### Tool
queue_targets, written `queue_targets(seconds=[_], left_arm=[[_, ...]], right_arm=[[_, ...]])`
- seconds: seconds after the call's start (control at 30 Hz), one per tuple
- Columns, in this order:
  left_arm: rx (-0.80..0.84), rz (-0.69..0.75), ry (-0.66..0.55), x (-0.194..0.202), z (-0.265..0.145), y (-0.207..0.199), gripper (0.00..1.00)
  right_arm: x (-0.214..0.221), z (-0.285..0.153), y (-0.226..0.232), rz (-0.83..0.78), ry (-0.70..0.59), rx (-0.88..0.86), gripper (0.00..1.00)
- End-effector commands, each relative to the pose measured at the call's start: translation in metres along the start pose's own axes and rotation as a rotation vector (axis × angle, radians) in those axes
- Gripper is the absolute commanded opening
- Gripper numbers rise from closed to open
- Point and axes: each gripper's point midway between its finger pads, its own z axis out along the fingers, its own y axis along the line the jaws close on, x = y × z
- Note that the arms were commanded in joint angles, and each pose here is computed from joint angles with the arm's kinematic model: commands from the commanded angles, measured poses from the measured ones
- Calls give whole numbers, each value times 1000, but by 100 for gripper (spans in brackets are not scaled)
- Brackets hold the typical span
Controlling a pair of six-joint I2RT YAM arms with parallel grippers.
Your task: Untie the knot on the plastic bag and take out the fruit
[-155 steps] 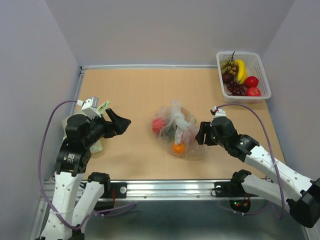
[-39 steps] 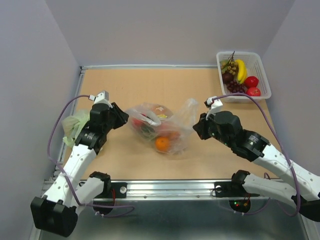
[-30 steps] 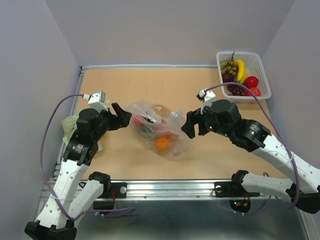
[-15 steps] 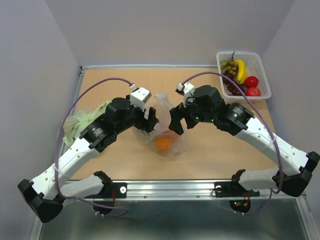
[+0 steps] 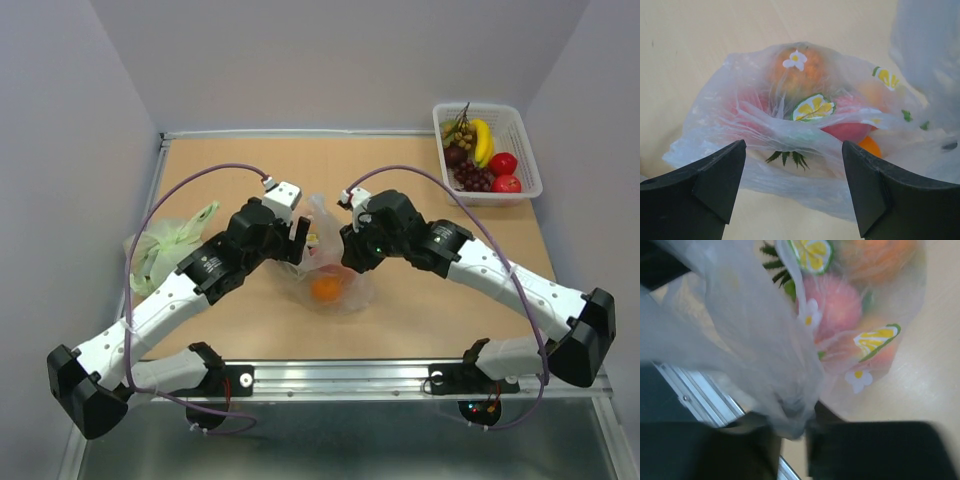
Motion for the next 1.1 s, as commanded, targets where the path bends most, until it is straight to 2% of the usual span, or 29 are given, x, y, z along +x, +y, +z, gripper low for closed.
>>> queue_targets(seconds=[0.0, 0.07, 0.27, 0.4, 0.6, 0.7, 0.83, 0.97, 1.03, 1.07], left_arm=[[-46, -88, -33, 5, 4, 5, 89], [-54, -117, -29, 9, 7, 5, 89], [-70, -167, 23, 32, 24, 1, 89], [-108, -201, 63, 45, 36, 2, 89], [-406, -321, 50, 65, 45, 46, 88], [-505, -437, 21, 61, 49, 71, 81], [-506, -587, -36, 45, 59, 95, 63], [-395, -653, -87, 14, 79, 94, 26], [-348, -617, -104, -10, 87, 90, 11], [-306, -607, -111, -20, 90, 83, 0]], right_arm=[[27, 15, 12, 27, 7, -91, 12], [35, 8, 17, 31, -12, -109, 1], [100, 6, 17, 118, 63, -111, 1], [115, 3, 14, 140, 70, -96, 1], [125, 1, 13, 186, 75, -80, 1], [133, -1, 10, 211, 76, -68, 1], [132, -9, 7, 249, 34, -47, 1], [131, -15, 10, 250, 11, -65, 1], [127, -18, 13, 236, 2, -83, 1], [125, -19, 13, 236, -1, -83, 3]])
